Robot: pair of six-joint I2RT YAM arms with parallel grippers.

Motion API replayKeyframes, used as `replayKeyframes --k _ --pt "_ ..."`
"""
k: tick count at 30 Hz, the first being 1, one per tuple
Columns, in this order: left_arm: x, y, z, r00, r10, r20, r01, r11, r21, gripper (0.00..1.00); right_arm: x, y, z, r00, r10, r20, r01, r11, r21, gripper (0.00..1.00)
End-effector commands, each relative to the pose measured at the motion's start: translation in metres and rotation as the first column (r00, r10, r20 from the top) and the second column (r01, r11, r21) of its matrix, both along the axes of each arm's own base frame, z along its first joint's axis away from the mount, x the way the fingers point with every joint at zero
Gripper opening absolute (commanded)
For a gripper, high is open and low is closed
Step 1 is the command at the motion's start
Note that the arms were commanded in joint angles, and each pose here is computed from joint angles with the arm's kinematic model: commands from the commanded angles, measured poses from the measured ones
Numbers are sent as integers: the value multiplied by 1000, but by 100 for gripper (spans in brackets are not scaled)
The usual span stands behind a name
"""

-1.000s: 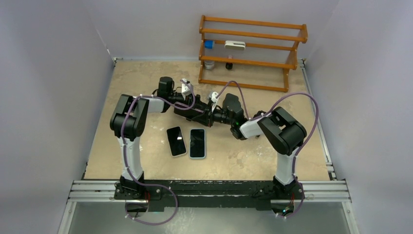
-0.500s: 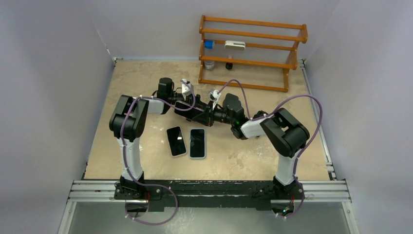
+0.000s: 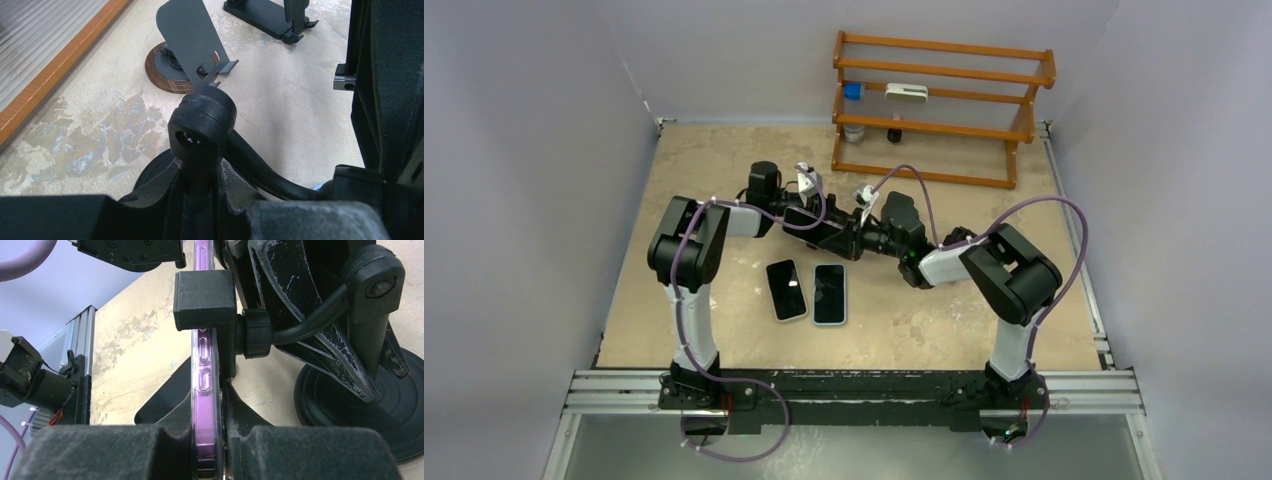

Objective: Place the phone on the phone stand

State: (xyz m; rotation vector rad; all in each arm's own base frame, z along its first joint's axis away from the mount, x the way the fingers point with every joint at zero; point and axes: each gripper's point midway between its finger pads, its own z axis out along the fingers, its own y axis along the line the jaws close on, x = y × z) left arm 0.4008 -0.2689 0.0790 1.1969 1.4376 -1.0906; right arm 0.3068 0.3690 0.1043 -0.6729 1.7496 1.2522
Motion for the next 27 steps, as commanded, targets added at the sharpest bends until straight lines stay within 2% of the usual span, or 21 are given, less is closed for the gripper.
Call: replayKeyframes --k 1,3,8,9,11,18,23,24,27 --pt "-16 -2 -13 993 16 -115 -13 999 30 0 -47 -54 -136 884 -187 -428 34 940 -340 7" --pt "-16 -1 -13 993 16 -117 -13 999 31 0 -46 -54 -133 889 -184 -420 37 942 -335 19" --pt "-17 -1 -13 993 15 -118 -11 999 35 0 -44 -53 -123 899 -176 -401 45 948 -317 42" --pt "-17 -1 -14 993 15 -119 -11 999 36 0 -44 -53 -121 900 -175 -398 46 948 -313 55" --pt "-18 -1 -13 993 15 -119 -10 999 36 0 -43 -53 -116 907 -168 -386 47 952 -304 60" --pt "-16 0 -14 992 24 -123 -20 999 40 0 -40 -51 -96 931 -147 -335 53 960 -273 62" --pt "2 4 -18 979 146 -140 -137 988 69 0 -44 -61 -68 957 -154 -245 98 969 -227 63" --pt "7 6 -17 974 184 -135 -176 982 71 0 -45 -65 -59 961 -168 -218 122 970 -210 67" --pt "14 13 -5 944 316 -98 -317 948 6 0 -47 -73 -14 968 -210 -137 201 977 -76 92"
